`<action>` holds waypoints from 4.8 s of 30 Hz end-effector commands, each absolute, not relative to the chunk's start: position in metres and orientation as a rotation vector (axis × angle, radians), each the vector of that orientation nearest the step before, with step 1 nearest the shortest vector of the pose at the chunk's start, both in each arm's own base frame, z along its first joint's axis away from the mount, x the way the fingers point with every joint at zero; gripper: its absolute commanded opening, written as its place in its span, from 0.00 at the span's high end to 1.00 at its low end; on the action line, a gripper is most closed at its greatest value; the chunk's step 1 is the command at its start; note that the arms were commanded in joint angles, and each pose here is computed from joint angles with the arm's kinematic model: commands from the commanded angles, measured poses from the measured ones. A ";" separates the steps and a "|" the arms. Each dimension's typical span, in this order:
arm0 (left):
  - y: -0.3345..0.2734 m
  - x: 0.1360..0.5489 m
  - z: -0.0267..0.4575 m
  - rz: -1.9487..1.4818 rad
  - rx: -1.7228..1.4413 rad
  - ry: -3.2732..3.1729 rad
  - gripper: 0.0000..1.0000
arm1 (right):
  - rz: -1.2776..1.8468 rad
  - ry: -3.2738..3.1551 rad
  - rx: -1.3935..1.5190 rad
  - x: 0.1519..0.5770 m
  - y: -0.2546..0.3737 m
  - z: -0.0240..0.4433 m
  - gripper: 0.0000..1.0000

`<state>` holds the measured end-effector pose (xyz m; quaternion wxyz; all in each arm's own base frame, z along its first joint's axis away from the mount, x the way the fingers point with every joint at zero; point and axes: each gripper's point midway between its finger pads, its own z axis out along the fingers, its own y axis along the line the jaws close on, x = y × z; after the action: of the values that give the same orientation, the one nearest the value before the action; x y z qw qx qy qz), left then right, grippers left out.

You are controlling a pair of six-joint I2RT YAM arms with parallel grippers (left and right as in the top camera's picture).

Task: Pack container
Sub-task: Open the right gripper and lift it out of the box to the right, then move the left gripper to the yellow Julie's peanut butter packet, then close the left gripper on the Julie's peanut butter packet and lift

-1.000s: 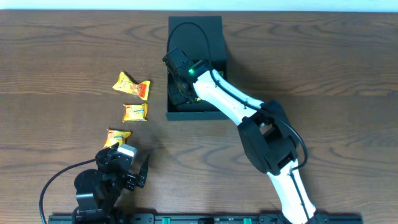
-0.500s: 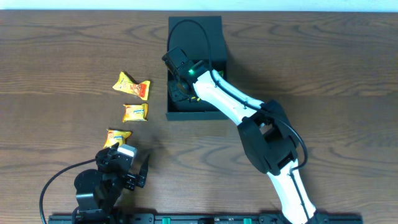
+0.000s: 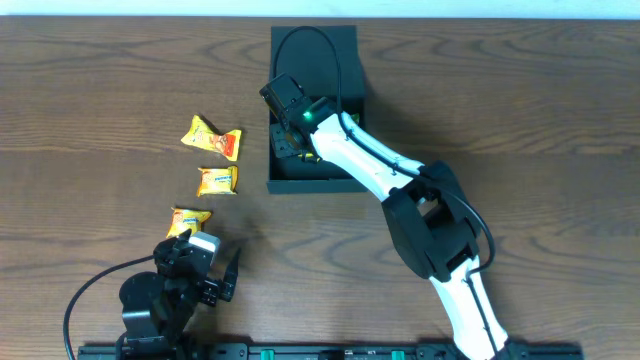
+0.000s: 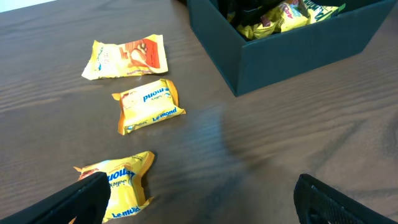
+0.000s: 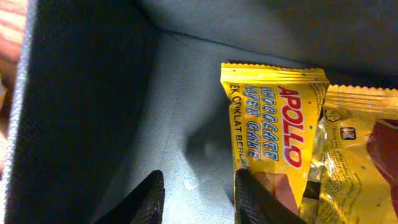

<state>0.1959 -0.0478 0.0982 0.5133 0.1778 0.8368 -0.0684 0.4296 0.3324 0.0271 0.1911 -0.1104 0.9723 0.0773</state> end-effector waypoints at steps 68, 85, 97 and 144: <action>-0.075 0.215 0.223 -0.483 0.271 1.525 0.05 | -0.281 2.330 0.388 0.488 -0.074 0.264 0.01; -0.043 0.356 0.262 -0.551 -0.130 1.966 0.05 | -0.220 2.349 0.362 0.489 -0.065 0.261 0.01; -0.080 0.438 0.243 -1.053 -0.328 2.031 0.05 | -0.226 2.390 0.362 0.481 -0.064 0.254 0.01; -0.010 0.431 0.030 -0.292 -1.787 2.501 0.11 | -0.236 2.450 0.361 0.470 -0.064 0.245 0.01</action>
<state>0.4282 -0.0182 0.0354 0.0182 -0.5742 0.8108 -0.1119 0.4710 -0.0615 0.2504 0.3292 0.1409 0.9298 -0.0852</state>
